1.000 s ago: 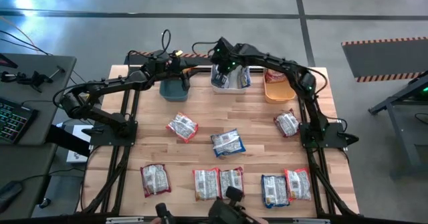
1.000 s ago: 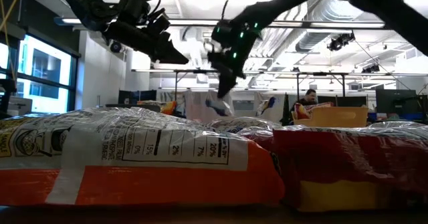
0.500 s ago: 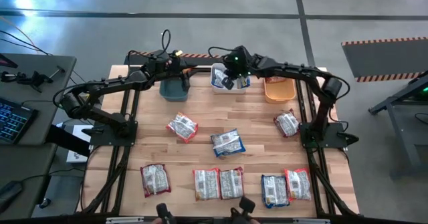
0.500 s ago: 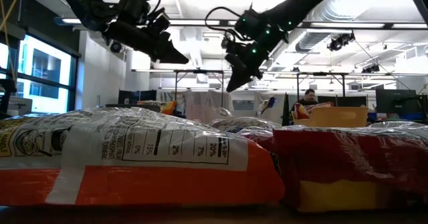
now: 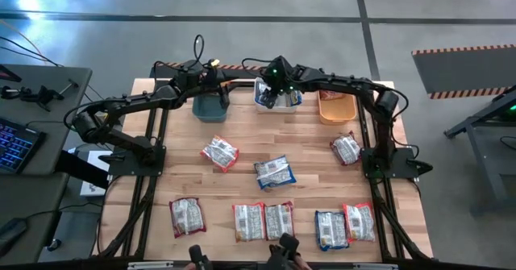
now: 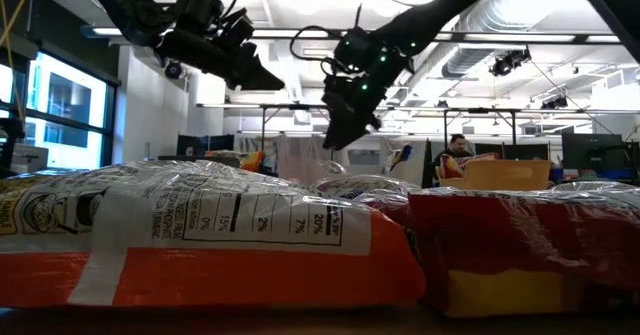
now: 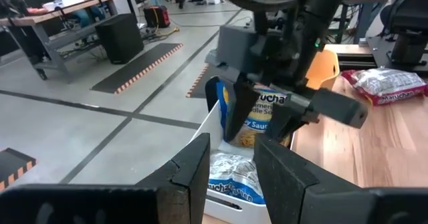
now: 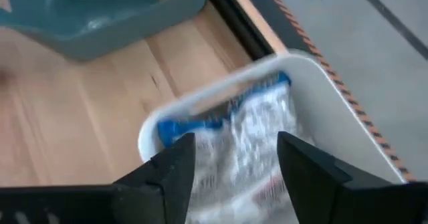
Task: Sort Maruchan noodles
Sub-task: Remove the blue noodle pack from the white bin
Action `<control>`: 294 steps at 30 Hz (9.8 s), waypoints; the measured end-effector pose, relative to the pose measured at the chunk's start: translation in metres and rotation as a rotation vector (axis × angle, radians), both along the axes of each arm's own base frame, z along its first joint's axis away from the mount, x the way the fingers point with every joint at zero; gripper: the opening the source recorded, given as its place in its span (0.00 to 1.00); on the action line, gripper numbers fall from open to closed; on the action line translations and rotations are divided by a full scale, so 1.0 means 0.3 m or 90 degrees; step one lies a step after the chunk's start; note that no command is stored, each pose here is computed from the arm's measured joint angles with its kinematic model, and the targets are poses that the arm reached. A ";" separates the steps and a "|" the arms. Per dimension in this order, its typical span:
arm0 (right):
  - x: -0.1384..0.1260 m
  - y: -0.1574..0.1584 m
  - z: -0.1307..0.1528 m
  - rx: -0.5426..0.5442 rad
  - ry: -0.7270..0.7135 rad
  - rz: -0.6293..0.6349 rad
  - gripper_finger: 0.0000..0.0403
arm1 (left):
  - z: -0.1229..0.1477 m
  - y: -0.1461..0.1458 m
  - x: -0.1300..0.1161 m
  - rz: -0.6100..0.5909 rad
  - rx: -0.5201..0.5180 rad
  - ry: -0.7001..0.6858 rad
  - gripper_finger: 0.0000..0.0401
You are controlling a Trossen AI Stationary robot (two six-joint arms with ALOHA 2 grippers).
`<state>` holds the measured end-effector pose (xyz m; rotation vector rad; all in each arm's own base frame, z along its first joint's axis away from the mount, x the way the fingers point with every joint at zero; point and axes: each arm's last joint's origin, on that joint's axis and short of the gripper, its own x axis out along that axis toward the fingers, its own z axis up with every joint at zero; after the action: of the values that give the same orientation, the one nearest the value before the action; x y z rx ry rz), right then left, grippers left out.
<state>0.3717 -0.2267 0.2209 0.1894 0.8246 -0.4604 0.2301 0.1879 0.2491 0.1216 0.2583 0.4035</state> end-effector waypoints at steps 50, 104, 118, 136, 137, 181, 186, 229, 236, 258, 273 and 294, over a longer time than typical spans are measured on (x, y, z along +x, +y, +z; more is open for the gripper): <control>0.053 -0.049 -0.070 0.008 0.060 -0.030 0.46 | -0.004 -0.007 0.005 -0.007 0.005 0.009 0.26; 0.043 -0.037 -0.097 0.010 0.025 -0.021 0.36 | -0.004 -0.007 0.004 -0.008 0.009 0.012 0.26; 0.039 -0.043 -0.093 0.013 0.018 0.017 0.01 | -0.004 -0.007 0.005 -0.008 0.009 0.012 0.26; -0.062 0.027 -0.018 -0.001 -0.052 -0.009 0.07 | -0.002 -0.006 0.005 -0.008 0.012 0.009 0.26; -0.054 0.031 -0.033 0.003 -0.036 -0.010 0.11 | -0.001 -0.006 0.005 -0.008 0.014 0.007 0.26; -0.147 0.045 0.011 -0.127 -0.140 -0.019 0.00 | 0.002 -0.006 0.006 -0.008 0.018 0.002 0.26; -0.283 0.098 -0.096 -0.126 -0.230 -0.096 0.00 | 0.009 -0.007 0.008 -0.010 0.010 -0.016 0.26; 0.089 -0.082 -0.051 0.051 0.125 0.072 0.51 | -0.015 -0.020 0.013 -0.008 -0.017 0.023 0.13; 0.068 -0.083 -0.123 0.074 0.165 0.074 0.51 | -0.015 -0.019 0.012 -0.007 -0.017 0.023 0.13; 0.057 -0.088 -0.125 0.061 0.170 0.064 0.03 | -0.015 -0.020 0.013 -0.007 -0.021 0.020 0.13; -0.059 0.008 0.275 -0.035 0.052 0.077 0.00 | -0.015 -0.020 0.013 -0.007 -0.020 0.019 0.13; 0.099 -0.033 -0.108 -0.008 0.186 0.082 0.36 | -0.016 -0.020 0.013 -0.005 -0.026 0.018 0.13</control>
<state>0.4015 -0.2367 0.1885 0.0564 1.1127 -0.3766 0.2339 0.1820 0.2443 0.0882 0.2931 0.3891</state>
